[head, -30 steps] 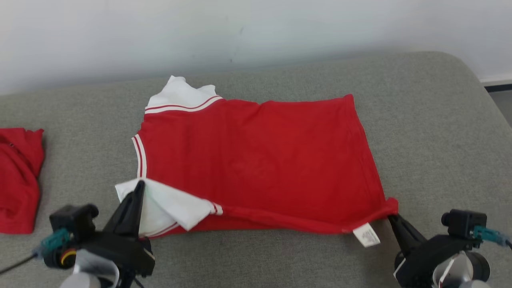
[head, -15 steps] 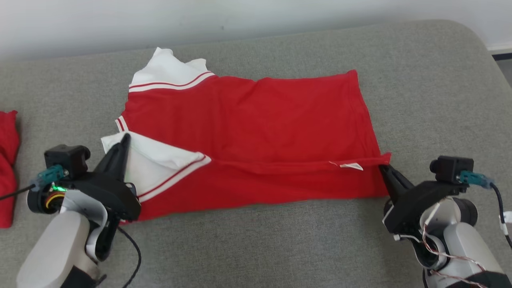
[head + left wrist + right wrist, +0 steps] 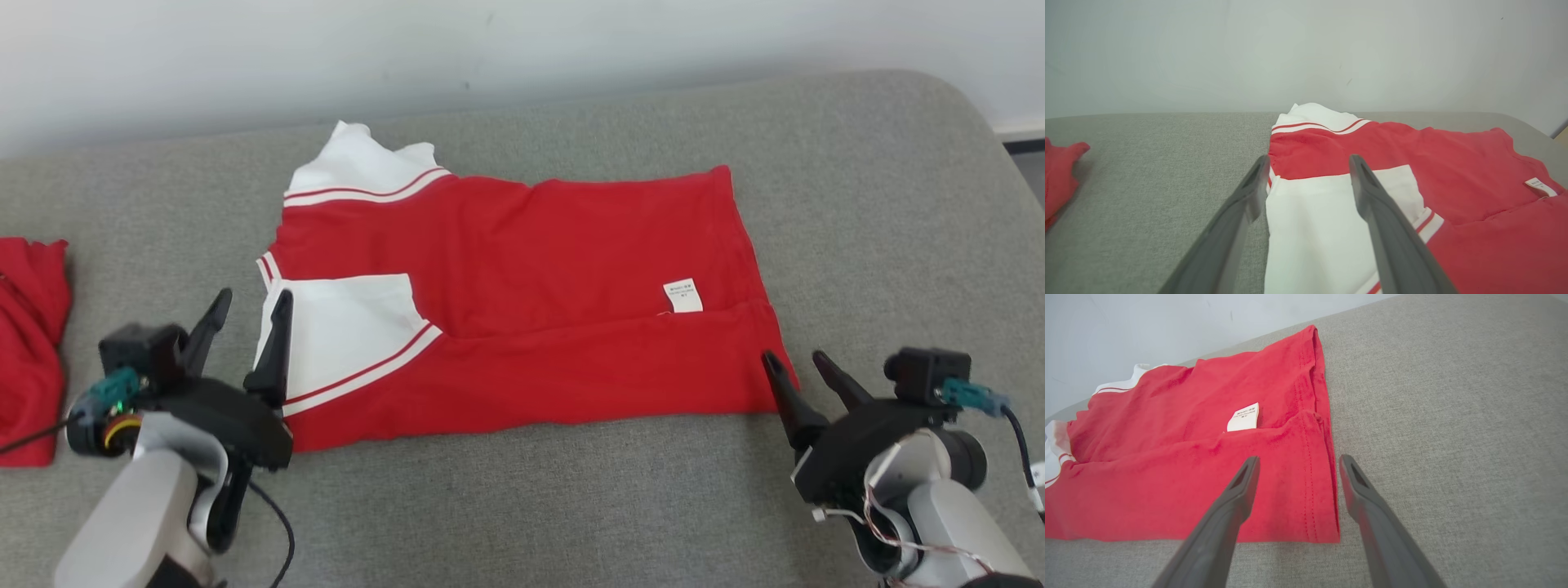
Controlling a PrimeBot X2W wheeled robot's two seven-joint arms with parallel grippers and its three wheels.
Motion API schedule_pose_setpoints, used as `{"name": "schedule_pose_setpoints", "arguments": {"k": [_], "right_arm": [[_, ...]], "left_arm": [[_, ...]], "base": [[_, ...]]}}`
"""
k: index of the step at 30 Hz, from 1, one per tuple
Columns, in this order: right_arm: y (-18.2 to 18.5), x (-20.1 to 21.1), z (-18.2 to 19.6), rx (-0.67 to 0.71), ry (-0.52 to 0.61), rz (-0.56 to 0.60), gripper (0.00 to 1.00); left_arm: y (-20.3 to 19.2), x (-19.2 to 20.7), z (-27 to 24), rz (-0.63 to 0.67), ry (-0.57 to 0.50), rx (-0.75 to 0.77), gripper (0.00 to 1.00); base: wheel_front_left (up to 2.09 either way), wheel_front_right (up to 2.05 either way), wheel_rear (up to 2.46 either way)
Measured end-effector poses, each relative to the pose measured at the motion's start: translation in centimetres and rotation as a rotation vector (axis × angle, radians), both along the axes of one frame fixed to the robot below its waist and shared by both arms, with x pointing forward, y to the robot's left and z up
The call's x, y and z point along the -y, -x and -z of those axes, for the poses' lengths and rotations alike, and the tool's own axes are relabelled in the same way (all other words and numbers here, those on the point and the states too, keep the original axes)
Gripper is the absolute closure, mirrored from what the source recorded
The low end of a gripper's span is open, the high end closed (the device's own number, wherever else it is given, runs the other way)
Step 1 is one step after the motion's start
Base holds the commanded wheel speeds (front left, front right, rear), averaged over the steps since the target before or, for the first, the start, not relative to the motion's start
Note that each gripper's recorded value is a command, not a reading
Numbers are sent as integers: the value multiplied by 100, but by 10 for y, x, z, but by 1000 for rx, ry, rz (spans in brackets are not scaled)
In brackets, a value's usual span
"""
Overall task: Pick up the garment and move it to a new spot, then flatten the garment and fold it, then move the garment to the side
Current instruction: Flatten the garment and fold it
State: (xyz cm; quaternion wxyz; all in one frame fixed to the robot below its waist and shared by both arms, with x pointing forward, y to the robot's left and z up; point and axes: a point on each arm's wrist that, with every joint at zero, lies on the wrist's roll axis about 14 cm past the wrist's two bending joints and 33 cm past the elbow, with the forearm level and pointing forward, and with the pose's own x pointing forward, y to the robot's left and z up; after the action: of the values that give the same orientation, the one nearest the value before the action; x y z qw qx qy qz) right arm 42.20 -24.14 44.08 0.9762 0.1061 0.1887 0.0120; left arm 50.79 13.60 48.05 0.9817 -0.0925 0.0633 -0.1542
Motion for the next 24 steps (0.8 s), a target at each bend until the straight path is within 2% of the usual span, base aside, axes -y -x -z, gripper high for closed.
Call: {"name": "schedule_pose_setpoints", "arguments": {"k": [8,14,24], "right_arm": [[21,8,4,13,5,28,0],[26,4,7,29,28,21,0],[24,8,18,20,61,38,0]], "left_arm": [[37,-14,12,-45,14,-15,0],[67,-15,37,-68,22,-87,0],[77,-19,68,-95,22,-182,0]], "base": [[0,0,0],[0,0,0],[0,0,0]]}}
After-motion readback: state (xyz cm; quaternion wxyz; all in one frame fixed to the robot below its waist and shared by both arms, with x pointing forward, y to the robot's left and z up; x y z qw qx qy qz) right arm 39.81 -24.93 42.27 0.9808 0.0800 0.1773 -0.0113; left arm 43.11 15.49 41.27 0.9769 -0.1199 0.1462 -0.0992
